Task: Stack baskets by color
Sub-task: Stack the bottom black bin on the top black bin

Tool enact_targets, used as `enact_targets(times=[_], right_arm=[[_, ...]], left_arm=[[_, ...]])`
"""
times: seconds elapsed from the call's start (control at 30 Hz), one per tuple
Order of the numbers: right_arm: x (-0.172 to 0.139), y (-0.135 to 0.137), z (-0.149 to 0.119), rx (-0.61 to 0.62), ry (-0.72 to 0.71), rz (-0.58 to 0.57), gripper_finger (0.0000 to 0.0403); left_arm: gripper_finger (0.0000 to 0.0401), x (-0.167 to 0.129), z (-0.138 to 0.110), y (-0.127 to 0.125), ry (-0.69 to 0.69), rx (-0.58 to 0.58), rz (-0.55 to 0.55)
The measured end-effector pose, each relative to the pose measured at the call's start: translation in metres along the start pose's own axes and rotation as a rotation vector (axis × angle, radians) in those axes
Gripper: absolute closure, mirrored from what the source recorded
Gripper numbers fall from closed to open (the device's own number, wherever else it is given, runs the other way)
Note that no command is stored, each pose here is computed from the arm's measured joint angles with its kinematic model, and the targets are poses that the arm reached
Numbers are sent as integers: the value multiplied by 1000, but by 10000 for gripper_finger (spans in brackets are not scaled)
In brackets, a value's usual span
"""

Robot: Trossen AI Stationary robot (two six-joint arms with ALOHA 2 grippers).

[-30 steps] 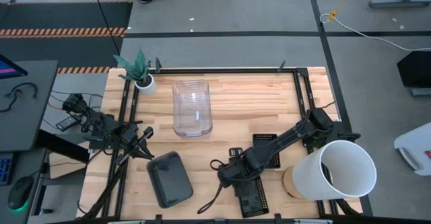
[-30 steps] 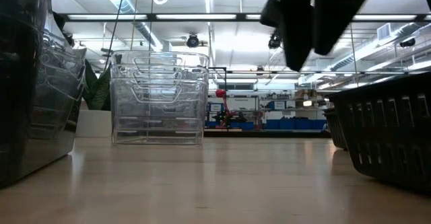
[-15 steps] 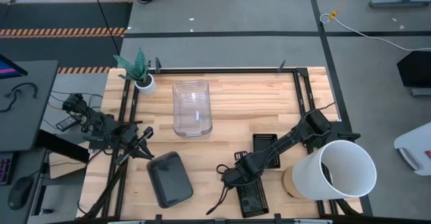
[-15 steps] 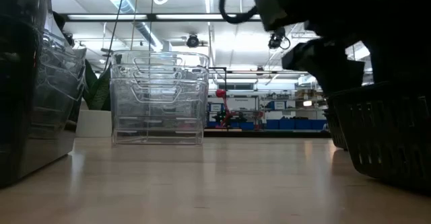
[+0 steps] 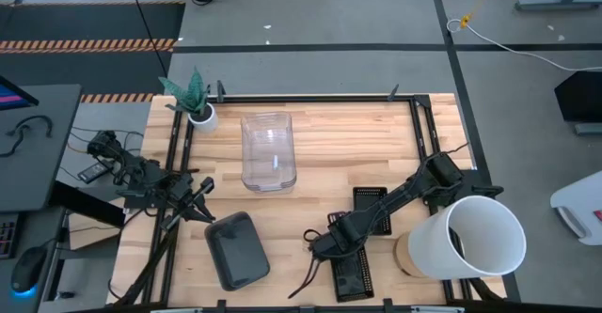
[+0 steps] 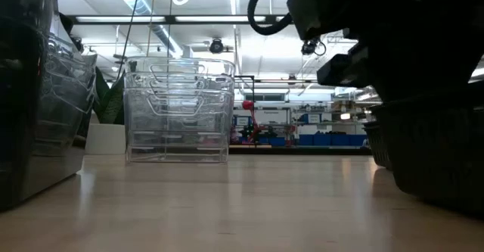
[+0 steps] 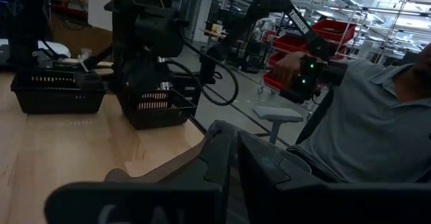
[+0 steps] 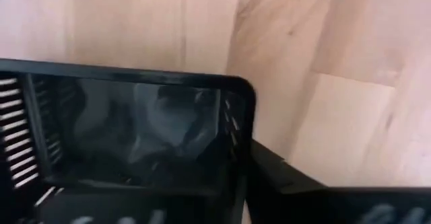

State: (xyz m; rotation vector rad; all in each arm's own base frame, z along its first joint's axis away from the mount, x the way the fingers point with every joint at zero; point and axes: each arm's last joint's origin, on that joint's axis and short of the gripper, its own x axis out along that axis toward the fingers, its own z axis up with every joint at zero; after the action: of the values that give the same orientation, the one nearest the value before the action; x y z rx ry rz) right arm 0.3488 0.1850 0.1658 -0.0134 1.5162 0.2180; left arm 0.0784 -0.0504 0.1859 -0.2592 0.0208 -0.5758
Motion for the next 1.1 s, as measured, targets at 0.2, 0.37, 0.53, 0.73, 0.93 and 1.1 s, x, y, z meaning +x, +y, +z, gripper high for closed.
enact_targets(times=[0.2,0.37,0.53,0.73,0.93,1.1], right_arm=[[-24,-6,0,15,-43,89,388],[-66,-13,-8,6,-137,109,395],[-112,-29,-31,40,-188,-5,394],[-132,-67,-66,114,-100,-185,395],[-129,-107,-96,140,-54,-204,395],[-129,-127,-117,131,-68,-192,395]], left_arm=[[367,0,0,0,0,0,0],[374,0,0,0,0,0,0],[375,0,0,0,0,0,0],[367,0,0,0,0,0,0],[367,0,0,0,0,0,0],[373,0,0,0,1,0,0]])
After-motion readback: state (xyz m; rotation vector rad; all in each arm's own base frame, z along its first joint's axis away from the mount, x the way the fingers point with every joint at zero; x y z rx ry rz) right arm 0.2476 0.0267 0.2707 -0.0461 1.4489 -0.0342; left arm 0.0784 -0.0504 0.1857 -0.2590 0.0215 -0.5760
